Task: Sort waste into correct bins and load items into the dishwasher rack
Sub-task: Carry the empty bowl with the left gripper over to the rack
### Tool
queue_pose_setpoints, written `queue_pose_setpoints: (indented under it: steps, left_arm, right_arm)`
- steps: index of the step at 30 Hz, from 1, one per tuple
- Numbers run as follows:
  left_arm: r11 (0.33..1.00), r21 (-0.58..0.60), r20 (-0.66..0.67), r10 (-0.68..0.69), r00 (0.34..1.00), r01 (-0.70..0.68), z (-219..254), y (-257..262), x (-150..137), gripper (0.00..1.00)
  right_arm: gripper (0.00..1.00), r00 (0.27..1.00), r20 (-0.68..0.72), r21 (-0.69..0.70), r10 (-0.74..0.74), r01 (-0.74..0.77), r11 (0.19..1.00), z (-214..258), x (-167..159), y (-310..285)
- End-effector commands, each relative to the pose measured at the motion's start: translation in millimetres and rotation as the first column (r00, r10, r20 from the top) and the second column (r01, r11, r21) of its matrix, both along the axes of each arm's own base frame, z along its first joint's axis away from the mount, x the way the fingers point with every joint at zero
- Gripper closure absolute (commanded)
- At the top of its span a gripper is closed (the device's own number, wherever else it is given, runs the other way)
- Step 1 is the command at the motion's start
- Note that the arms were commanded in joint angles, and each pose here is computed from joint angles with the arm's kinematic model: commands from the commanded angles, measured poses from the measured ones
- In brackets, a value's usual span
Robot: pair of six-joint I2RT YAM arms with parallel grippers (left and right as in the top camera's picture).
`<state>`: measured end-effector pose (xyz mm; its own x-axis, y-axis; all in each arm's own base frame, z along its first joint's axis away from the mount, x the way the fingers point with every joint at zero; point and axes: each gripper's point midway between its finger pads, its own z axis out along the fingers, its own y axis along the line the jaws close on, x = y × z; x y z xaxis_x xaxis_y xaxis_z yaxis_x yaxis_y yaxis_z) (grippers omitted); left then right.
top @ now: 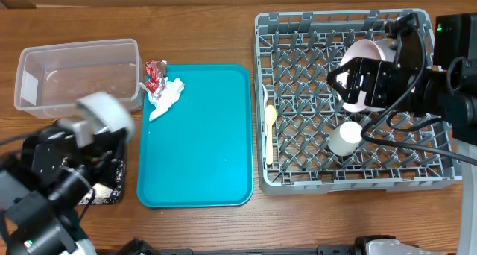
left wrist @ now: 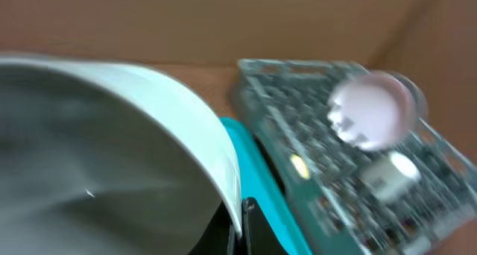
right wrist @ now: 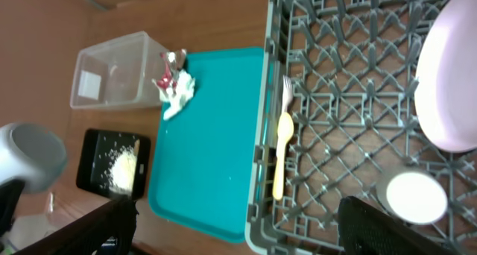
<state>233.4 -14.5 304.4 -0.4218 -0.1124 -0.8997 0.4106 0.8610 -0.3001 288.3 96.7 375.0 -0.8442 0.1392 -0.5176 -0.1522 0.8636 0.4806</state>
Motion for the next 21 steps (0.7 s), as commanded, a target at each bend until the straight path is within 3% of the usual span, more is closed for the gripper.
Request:
queue_pose_setpoints:
  steps: [1,7,10,15,21]
  left_arm:
    - [0.995,0.032,-0.006,-0.096,0.995,0.096,13,-32,2,0.96]
    - [0.922,-0.042,-0.001,-0.384,0.923,0.384,22,-106,5,0.96]
    - [0.867,-0.074,0.011,-0.493,0.870,0.492,25,-141,12,0.96]
    - [0.806,-0.121,0.020,-0.582,0.813,0.580,18,-192,42,0.96]
    - [0.724,-0.270,0.001,-0.659,0.753,0.634,-11,-247,86,0.96]
  right_arm:
    - [0.10,0.998,0.044,0.029,-0.037,0.036,0.999,13,3,-2]
    - [0.09,0.978,0.093,0.067,-0.187,0.181,0.981,25,25,-36]
    - [0.00,0.952,0.091,0.095,-0.293,0.284,0.954,29,32,-62]
    - [0.00,0.912,0.057,0.106,-0.406,0.399,0.911,25,31,-95]
    - [0.00,0.903,0.036,0.099,-0.427,0.422,0.901,21,27,-102]
